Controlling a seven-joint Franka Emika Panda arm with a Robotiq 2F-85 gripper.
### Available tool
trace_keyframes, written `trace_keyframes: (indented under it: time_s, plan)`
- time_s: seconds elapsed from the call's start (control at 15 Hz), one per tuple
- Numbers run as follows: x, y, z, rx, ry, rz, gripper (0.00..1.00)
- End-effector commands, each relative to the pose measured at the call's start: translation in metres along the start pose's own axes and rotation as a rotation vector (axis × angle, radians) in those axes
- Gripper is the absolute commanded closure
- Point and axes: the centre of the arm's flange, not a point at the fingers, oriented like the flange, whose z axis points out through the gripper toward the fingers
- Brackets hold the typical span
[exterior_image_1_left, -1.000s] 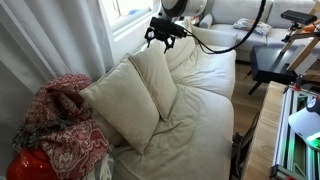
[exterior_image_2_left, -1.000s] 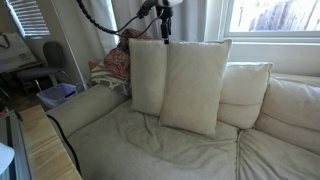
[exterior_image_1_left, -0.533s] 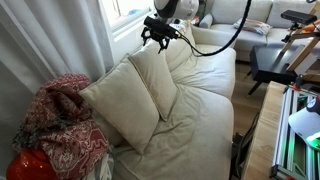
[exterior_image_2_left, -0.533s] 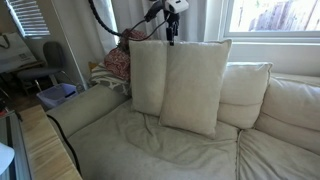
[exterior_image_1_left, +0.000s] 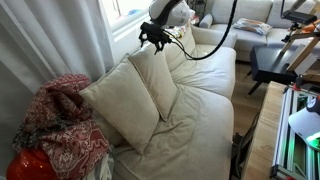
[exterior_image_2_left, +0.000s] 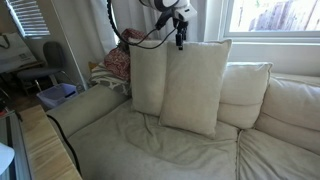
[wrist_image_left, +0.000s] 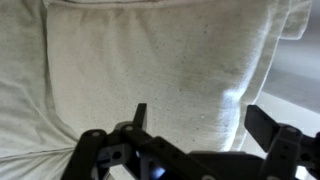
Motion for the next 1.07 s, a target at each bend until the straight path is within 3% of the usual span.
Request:
trace_keyframes:
  time_s: [0.0,0.13,0.2,0.27,0.53,0.87,1.0]
  plan:
    - [0.014,-0.015,0.029,0.032,0.050,0.010,0.00]
    - [0.017,-0.016,0.038,0.039,0.061,0.010,0.00]
    - [0.019,-0.015,0.043,0.041,0.065,0.011,0.08]
    - [0.021,-0.014,0.048,0.041,0.067,0.015,0.26]
    - [0.027,-0.014,0.055,0.039,0.069,0.028,0.58]
    - [0.033,-0.007,0.040,0.011,0.044,0.022,0.91]
    - [0.036,0.000,0.027,-0.018,0.017,0.014,0.99]
